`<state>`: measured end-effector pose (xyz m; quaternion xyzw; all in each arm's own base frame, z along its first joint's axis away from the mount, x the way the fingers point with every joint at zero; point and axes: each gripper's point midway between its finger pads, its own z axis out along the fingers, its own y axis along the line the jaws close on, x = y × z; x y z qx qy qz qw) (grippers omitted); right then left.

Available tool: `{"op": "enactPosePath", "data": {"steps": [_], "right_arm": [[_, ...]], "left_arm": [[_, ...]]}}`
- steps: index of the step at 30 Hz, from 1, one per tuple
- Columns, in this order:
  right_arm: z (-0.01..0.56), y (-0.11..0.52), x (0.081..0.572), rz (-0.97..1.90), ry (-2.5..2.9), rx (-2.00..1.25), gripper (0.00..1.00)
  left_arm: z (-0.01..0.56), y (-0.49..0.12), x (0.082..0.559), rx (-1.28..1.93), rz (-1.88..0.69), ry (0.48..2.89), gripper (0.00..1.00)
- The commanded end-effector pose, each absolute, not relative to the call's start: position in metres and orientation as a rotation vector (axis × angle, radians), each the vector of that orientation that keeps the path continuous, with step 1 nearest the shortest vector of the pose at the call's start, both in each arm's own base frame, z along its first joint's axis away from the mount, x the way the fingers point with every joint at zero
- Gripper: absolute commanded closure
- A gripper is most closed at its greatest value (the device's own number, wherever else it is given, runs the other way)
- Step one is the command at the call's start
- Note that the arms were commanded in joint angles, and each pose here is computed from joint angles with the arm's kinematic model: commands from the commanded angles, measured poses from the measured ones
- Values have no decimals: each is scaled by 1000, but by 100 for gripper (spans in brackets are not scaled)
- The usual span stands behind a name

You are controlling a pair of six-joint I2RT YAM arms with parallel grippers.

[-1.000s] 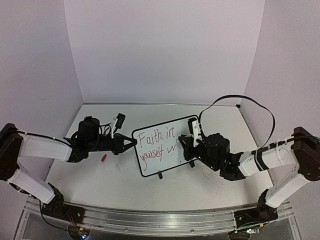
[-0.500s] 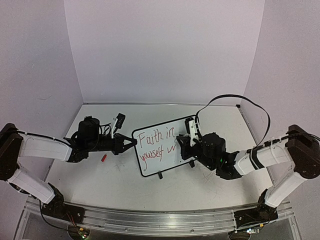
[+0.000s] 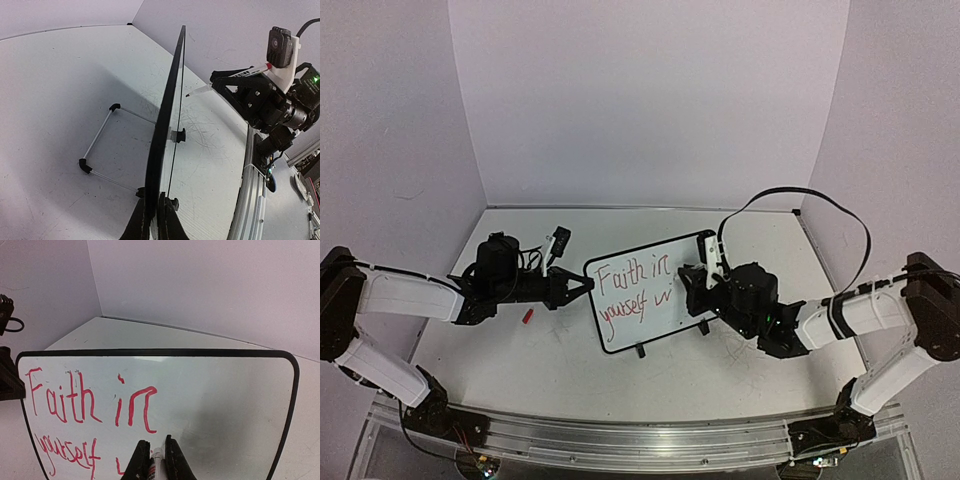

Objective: Write a sentence on the whiteboard

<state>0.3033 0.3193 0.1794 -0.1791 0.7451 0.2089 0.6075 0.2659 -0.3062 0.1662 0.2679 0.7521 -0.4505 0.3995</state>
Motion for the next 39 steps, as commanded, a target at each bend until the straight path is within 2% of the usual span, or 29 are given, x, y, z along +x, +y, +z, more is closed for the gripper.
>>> {"op": "enactPosePath", "data": {"steps": [1,39], "right_arm": [[183,318,302,512,1714,-397,100],[144,316,301,486,1828,-383,100]], "left_arm": [[178,-308,271,706,-1097,1857,100],[181,-306,269,706,-1086,1850,100]]}}
